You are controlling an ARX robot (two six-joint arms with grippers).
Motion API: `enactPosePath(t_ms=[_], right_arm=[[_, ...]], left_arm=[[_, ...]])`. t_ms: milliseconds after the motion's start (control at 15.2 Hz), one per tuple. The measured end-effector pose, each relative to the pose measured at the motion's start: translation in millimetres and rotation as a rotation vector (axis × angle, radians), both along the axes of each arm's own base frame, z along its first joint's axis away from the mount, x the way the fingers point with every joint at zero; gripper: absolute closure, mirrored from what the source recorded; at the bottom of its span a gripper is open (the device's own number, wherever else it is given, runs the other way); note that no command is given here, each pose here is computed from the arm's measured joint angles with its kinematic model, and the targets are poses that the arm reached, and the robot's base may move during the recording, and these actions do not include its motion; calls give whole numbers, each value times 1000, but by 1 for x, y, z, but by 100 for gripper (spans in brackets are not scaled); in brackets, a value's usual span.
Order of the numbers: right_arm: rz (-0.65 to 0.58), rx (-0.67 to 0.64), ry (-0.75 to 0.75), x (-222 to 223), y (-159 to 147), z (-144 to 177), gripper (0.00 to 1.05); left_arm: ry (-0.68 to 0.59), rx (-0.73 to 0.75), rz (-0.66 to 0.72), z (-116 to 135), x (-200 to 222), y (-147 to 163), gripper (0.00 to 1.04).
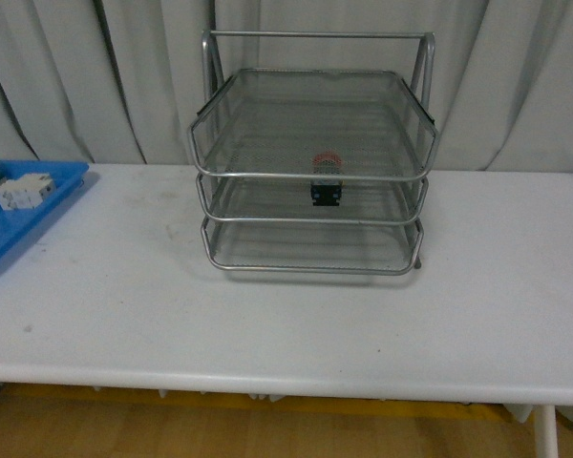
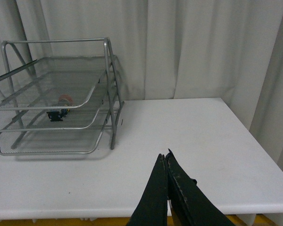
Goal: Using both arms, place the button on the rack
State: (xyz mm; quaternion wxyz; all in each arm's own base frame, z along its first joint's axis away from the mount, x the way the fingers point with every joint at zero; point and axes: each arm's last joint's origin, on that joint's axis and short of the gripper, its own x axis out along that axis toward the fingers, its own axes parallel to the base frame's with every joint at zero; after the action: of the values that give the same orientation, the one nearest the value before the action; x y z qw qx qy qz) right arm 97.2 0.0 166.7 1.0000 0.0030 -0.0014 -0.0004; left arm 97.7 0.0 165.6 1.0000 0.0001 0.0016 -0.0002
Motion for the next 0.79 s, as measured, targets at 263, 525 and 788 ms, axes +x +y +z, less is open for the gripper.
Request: enactPosePath(t_ms=[263, 525, 788], right_arm=[[0, -1, -2, 0, 0, 0, 62], [0, -1, -1, 0, 0, 0, 10], [0, 0, -2, 0, 0, 0, 6]], left_arm=[[0, 0, 0, 0, 0, 0, 7], [0, 0, 0, 0, 0, 0, 7], [0, 0, 0, 0, 0, 0, 7]])
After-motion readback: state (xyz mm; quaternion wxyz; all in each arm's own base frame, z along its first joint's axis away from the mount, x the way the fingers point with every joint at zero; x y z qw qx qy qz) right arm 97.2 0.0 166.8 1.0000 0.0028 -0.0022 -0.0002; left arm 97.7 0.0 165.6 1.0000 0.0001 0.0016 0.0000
